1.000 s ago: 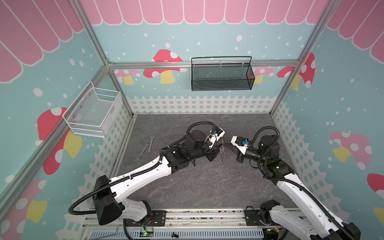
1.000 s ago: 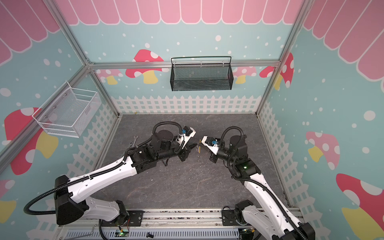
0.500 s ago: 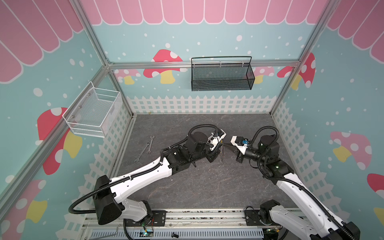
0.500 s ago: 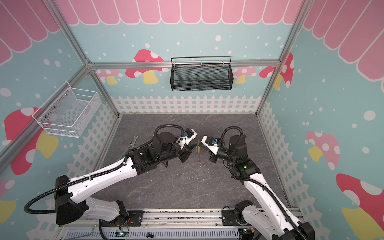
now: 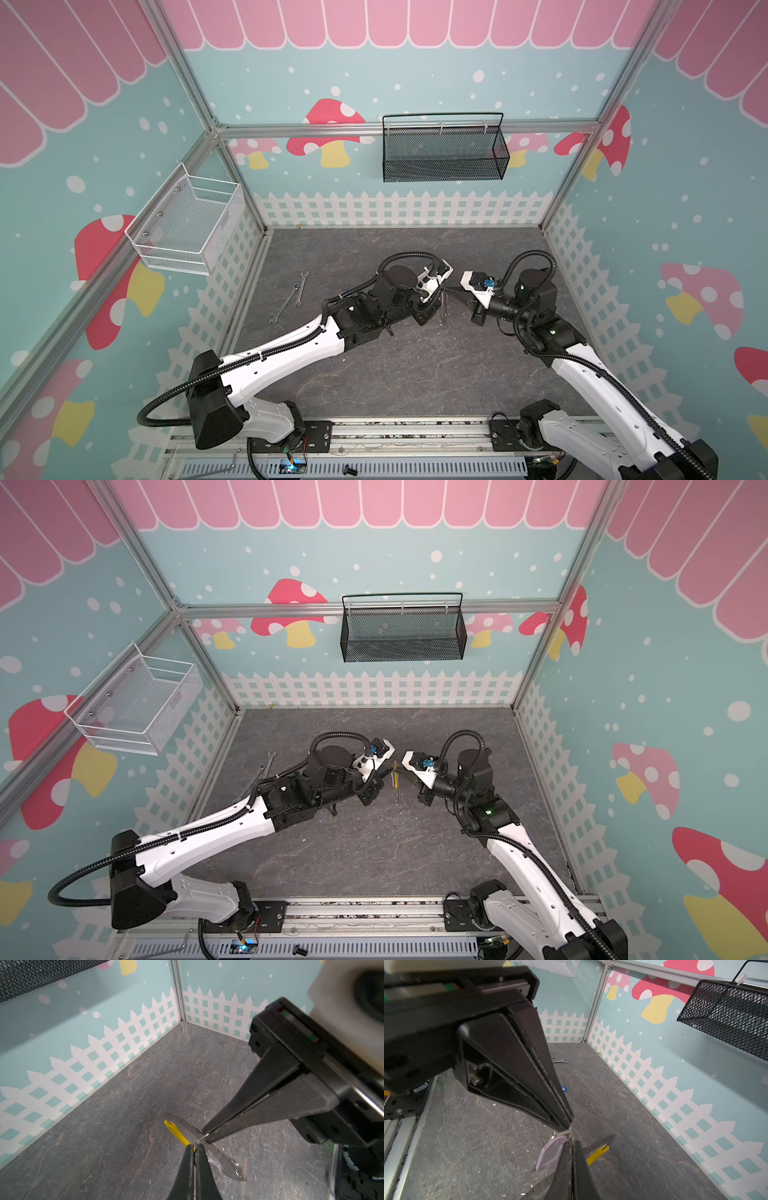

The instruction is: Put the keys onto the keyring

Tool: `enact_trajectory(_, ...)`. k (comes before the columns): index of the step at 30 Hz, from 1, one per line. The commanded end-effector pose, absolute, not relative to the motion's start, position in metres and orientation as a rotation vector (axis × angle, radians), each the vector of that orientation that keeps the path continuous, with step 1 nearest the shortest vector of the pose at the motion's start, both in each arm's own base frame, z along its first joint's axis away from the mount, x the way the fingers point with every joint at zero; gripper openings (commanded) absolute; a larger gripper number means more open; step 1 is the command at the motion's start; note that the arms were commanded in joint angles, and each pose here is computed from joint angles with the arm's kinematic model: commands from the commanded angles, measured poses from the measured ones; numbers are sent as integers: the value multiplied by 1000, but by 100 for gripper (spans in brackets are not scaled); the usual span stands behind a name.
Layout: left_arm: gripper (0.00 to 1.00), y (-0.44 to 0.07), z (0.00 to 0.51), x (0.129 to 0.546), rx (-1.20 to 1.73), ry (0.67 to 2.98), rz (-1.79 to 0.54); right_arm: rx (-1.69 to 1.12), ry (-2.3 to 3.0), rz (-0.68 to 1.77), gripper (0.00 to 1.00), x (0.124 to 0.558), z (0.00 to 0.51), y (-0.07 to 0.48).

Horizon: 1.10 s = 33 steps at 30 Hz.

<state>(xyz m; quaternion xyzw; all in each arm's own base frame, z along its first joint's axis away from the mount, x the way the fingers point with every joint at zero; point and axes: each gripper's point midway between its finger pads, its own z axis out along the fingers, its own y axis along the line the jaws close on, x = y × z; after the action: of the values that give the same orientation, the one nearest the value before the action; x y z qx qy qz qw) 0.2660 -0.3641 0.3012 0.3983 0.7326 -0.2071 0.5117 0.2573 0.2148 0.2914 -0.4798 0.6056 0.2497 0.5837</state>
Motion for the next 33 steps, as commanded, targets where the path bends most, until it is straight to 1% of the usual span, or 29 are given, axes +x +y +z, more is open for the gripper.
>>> enact_trajectory(1,0,-360,301,273,947,1763,-438,-1138,1347,616,0,250,311,219)
enact_trajectory(17,0,-353,285,272,959,1814,-401,-1131,1330,605,0,249,316,218)
enact_trajectory(22,0,-358,279,267,965,1832,-486,-1086,1281,581,0,249,331,215)
enact_trajectory(32,0,-366,266,257,961,1873,-721,-1066,1205,595,0,248,341,217)
enact_trajectory(33,4,-366,266,256,964,1857,-741,-1064,1202,603,0,248,340,218)
